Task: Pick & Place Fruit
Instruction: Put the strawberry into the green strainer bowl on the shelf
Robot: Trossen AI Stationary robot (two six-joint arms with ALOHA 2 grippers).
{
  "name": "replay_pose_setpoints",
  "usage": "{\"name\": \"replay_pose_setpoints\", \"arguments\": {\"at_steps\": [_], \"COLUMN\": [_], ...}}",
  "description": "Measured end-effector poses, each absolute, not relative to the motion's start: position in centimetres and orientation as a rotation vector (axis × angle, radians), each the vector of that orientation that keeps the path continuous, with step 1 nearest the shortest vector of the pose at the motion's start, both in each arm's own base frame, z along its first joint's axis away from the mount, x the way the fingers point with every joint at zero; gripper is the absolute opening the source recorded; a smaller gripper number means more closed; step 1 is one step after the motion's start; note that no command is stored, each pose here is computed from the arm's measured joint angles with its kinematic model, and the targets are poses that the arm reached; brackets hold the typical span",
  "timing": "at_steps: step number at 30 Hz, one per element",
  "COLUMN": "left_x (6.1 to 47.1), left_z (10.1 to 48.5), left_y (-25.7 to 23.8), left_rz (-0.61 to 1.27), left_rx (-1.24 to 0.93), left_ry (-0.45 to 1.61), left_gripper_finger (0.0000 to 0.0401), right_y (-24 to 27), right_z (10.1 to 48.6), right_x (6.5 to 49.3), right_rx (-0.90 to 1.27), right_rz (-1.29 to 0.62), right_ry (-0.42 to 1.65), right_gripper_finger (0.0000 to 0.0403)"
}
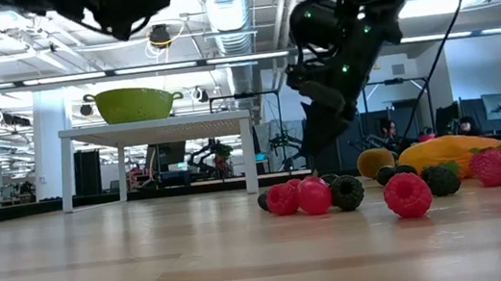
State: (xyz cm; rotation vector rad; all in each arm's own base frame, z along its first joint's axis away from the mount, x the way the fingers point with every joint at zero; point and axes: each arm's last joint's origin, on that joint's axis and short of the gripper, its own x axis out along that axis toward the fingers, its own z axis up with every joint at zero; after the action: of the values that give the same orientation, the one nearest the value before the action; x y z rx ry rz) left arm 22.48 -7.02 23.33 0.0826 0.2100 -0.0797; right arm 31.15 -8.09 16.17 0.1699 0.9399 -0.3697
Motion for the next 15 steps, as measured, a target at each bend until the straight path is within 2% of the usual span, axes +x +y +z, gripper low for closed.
{"name": "replay_pose_setpoints", "arguments": {"at_steps": [7,15], "left_x": [22.5,22.5], "left_z": [23.5,23.5], "left_y": [-6.9,-6.9], "left_rz": [-0.073,-0.074], "left_rx": [0.075,0.073], "left_ry": [0.183,0.184], "left_gripper_finger": [0.0214,0.0213], "right_y": [-9.4,-10.1], "right_z": [15.7,12.3], "right_x": [30.2,30.6], "right_rx": [0.162,0.166], "right_rz": [-0.391,-0.388], "right_ry": [1.021,1.131], "right_gripper_finger": [0.0255,0.0254]}}
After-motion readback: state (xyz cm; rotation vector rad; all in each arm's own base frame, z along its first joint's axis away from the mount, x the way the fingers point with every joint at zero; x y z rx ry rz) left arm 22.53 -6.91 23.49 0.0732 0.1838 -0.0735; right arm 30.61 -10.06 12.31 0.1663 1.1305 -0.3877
